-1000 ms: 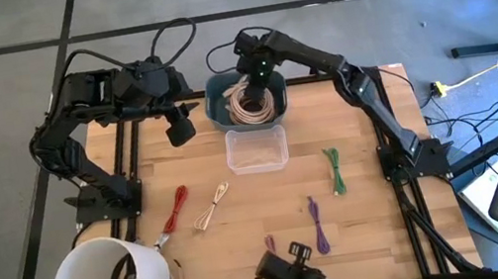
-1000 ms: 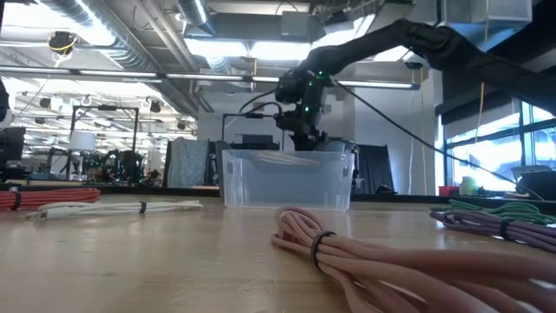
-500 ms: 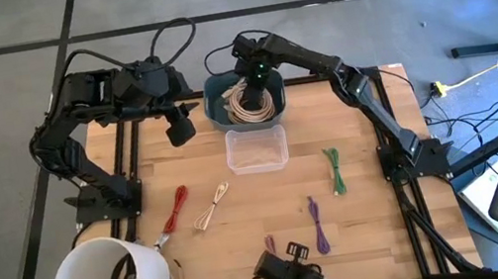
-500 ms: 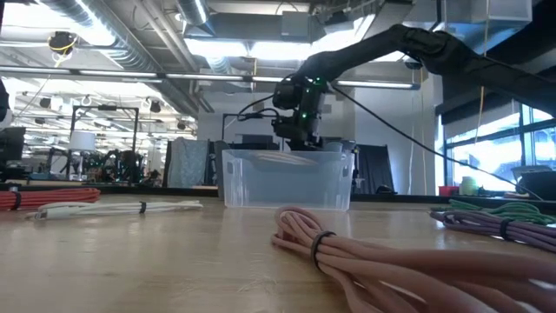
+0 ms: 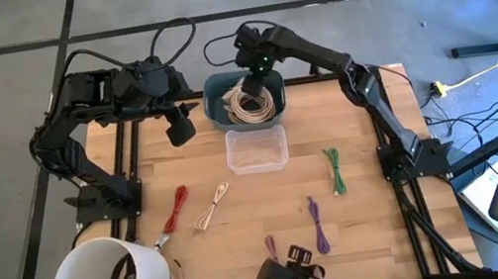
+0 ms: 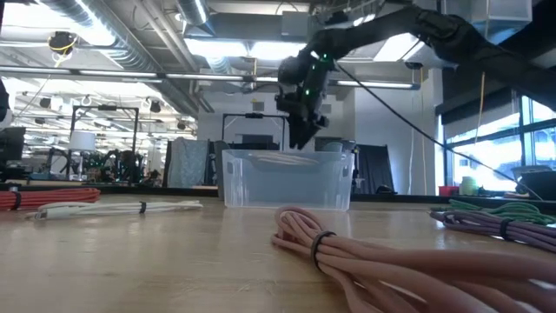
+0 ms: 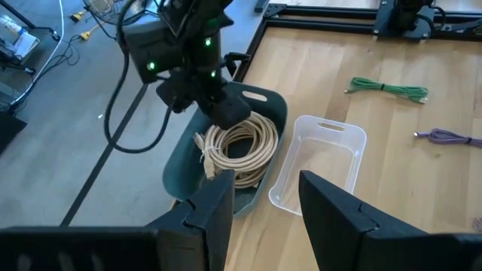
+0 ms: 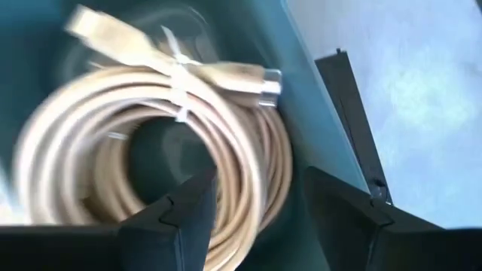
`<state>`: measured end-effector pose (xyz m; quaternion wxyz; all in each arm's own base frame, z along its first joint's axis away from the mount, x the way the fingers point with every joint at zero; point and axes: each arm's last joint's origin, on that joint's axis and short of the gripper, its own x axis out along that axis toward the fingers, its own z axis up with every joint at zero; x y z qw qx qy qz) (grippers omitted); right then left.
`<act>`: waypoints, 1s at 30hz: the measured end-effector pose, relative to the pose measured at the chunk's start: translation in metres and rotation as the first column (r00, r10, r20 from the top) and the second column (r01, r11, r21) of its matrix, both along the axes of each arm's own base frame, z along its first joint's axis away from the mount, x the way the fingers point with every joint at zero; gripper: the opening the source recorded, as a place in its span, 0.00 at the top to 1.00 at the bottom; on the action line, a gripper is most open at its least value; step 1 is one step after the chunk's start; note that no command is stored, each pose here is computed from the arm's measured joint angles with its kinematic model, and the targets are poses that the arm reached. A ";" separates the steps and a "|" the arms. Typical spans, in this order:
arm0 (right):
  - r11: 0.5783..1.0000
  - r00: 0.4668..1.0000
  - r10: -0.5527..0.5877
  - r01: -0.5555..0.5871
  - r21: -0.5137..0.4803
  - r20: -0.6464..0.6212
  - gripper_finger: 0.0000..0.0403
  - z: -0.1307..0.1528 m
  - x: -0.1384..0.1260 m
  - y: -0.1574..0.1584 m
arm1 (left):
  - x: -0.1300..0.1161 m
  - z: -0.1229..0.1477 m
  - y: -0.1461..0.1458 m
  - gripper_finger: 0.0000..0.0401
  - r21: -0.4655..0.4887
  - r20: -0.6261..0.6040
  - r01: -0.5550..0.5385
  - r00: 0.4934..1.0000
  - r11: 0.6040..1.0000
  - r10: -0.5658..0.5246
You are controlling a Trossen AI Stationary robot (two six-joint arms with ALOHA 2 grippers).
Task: Pick & Place USB Port
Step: Put the green charger cable into the transparent bin
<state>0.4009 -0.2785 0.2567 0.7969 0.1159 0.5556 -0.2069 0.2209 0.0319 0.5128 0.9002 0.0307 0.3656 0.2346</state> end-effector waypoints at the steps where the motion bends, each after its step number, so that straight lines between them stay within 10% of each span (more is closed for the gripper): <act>1: 1.000 1.000 0.005 -0.005 -0.006 0.009 0.50 0.006 0.000 0.003 | 0.000 0.000 0.000 0.64 0.000 0.000 0.000 1.000 1.000 0.000; 30: 0.953 0.976 0.166 -0.121 -0.278 0.145 0.63 0.203 -0.091 0.217 | -0.003 -0.003 -0.001 0.64 -0.059 -0.023 -0.016 1.000 0.998 0.015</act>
